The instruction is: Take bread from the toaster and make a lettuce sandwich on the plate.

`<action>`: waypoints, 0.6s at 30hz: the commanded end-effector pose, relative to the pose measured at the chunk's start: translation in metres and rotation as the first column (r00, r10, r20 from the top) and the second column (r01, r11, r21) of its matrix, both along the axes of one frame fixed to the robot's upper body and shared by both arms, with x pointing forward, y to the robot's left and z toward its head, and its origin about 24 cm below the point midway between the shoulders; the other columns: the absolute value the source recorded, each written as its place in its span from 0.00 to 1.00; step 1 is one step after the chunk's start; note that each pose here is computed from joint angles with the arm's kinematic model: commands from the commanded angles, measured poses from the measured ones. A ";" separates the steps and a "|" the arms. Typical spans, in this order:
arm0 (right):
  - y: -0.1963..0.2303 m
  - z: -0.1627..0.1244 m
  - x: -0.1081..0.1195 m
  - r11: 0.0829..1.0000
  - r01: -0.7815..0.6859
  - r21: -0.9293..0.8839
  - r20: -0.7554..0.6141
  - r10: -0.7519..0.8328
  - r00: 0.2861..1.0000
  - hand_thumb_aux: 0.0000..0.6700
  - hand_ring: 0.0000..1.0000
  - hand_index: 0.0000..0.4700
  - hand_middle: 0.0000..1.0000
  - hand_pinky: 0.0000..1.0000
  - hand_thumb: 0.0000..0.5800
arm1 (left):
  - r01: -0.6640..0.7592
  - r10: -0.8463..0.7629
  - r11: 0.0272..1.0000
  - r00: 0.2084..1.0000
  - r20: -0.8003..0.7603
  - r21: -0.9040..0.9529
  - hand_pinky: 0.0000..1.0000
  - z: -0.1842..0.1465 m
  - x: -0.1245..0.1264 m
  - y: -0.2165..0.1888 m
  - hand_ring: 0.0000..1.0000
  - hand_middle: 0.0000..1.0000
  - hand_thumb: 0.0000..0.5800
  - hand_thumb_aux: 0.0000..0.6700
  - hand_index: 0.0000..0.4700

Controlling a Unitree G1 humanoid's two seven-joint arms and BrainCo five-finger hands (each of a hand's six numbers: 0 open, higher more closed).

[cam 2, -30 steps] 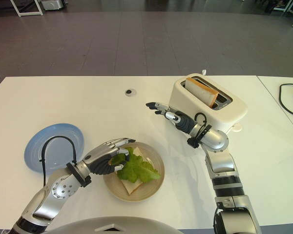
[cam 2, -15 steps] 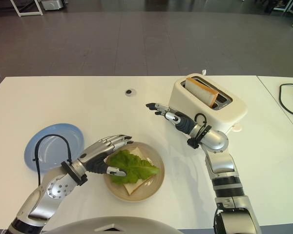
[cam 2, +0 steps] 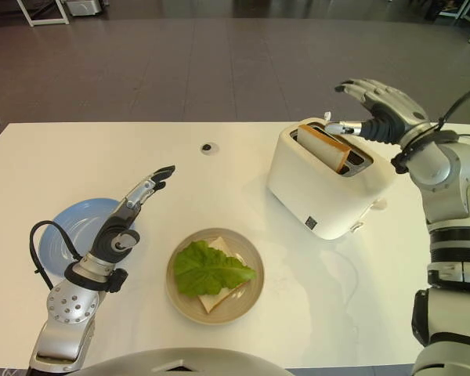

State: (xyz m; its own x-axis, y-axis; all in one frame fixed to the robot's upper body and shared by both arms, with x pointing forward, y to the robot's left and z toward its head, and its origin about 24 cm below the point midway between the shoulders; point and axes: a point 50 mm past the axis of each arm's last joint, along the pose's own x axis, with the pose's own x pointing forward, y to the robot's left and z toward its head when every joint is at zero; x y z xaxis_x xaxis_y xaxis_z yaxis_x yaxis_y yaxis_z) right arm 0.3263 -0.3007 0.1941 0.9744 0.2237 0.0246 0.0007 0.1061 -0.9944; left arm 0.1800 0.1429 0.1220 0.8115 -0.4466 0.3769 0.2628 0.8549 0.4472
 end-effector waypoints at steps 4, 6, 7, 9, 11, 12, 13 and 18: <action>0.002 -0.026 -0.002 0.999 -0.046 -0.007 -0.083 0.045 0.996 0.05 0.00 0.05 0.00 0.00 0.10 | -0.012 0.012 0.999 1.000 -0.003 0.030 0.00 -0.001 0.001 0.005 0.00 0.00 0.00 0.00 0.00; 0.004 -0.034 -0.003 0.998 -0.057 0.011 -0.111 0.058 0.992 0.21 0.00 0.21 0.00 0.00 0.38 | -0.013 0.014 0.999 1.000 -0.003 0.035 0.00 -0.001 0.000 0.005 0.00 0.00 0.00 0.00 0.00; 0.005 -0.037 -0.003 0.998 -0.061 0.017 -0.120 0.063 0.991 0.24 0.00 0.24 0.00 0.00 0.42 | -0.014 0.014 0.999 1.000 -0.003 0.037 0.00 -0.001 0.000 0.005 0.00 0.00 0.00 0.00 0.00; 0.008 -0.040 -0.004 0.997 -0.075 0.027 -0.131 0.078 0.988 0.36 0.00 0.36 0.00 0.00 0.59 | -0.016 0.016 0.999 1.000 -0.002 0.040 0.00 -0.001 0.000 0.005 0.00 0.00 0.00 0.00 0.00; 0.013 -0.041 -0.004 0.994 -0.100 0.044 -0.137 0.105 0.985 0.45 0.00 0.45 0.00 0.00 0.70 | -0.019 0.019 0.999 1.000 0.000 0.043 0.00 -0.001 0.000 0.005 0.00 0.00 0.00 0.00 0.00; 0.016 -0.042 -0.004 0.993 -0.110 0.052 -0.141 0.116 0.983 0.51 0.00 0.51 0.00 0.00 0.76 | -0.019 0.019 0.999 1.000 0.001 0.045 0.00 -0.001 0.000 0.005 0.00 0.00 0.00 0.00 0.00; 0.017 -0.042 -0.005 0.992 -0.116 0.057 -0.145 0.123 0.982 0.52 0.00 0.52 0.00 0.00 0.77 | -0.020 0.020 0.999 1.000 0.002 0.047 0.00 -0.001 0.000 0.006 0.00 0.00 0.00 0.00 0.00; 0.024 -0.040 -0.005 0.985 -0.140 0.098 -0.132 0.152 0.980 1.00 0.00 1.00 0.00 0.00 1.00 | -0.025 0.024 0.998 1.000 0.006 0.056 0.00 -0.001 0.002 0.006 0.00 0.00 0.00 0.00 0.00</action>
State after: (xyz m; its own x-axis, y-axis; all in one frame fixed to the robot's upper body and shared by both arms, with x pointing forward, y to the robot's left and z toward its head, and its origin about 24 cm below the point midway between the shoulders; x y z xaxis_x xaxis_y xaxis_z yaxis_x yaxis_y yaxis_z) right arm 0.3232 -0.2817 0.1628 0.9350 0.3508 -0.0532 -0.1185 0.1675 -0.9787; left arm 0.1806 0.1467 0.1223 0.8153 -0.4448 0.3708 0.2427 0.8439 0.4785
